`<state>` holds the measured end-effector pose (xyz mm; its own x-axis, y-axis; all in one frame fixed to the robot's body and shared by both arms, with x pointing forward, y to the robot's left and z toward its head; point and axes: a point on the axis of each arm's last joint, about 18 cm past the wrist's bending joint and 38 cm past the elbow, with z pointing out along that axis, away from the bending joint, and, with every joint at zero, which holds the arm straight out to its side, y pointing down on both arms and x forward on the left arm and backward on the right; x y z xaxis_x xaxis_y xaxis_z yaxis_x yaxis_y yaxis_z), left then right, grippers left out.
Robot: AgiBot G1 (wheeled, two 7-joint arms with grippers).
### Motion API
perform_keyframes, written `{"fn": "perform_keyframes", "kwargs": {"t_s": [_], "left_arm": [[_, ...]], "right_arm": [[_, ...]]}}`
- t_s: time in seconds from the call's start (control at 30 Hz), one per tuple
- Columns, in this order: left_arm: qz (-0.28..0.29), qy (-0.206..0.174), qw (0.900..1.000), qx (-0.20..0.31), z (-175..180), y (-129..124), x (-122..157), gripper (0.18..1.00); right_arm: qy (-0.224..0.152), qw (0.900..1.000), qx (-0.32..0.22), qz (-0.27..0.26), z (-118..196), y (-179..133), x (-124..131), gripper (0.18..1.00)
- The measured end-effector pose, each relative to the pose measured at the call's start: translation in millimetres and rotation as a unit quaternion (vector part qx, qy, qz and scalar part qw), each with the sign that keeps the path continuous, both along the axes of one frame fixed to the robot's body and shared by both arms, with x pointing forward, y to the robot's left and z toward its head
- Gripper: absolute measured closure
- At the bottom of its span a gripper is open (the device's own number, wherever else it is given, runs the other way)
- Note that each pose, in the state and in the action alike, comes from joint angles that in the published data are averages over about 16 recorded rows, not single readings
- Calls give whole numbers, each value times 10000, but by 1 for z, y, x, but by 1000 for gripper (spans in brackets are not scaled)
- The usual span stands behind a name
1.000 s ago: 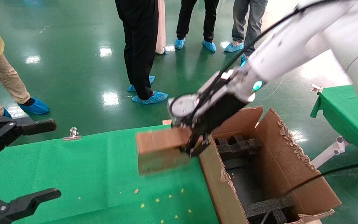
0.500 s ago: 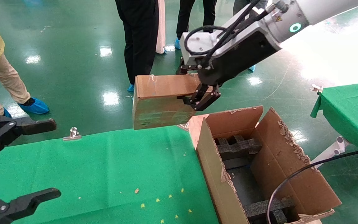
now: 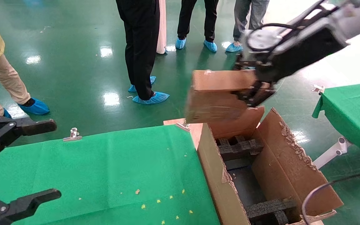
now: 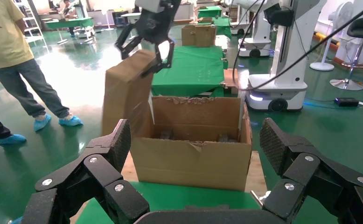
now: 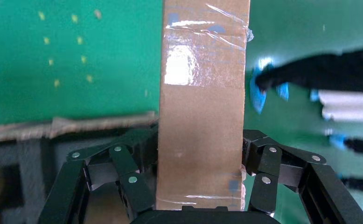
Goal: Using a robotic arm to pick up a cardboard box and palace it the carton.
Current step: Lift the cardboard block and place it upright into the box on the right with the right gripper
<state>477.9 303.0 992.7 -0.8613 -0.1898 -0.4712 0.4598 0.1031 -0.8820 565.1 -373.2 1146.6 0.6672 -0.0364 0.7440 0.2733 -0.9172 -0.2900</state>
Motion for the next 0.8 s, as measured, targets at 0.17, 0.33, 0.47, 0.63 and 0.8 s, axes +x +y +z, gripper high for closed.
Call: {"fn": "perform_keyframes", "kwargs": {"t_s": [0.17, 0.33, 0.47, 0.63, 0.8], "left_arm": [[0, 0, 10000, 0, 0, 0, 0, 184], [0, 0, 10000, 0, 0, 0, 0, 184], [0, 0, 10000, 0, 0, 0, 0, 184], [1, 0, 10000, -1, 0, 0, 0, 184], [1, 1, 10000, -1, 0, 0, 0, 184]], "right_arm": [[83, 9989, 14, -461, -5, -38, -16, 861], [251, 9955, 79, -915, -18, -75, -33, 864], [433, 9912, 159, -1237, -34, -101, -44, 865], [663, 9854, 259, -1550, -54, -125, -54, 867], [807, 9813, 326, -1715, -67, -138, -59, 868]]}}
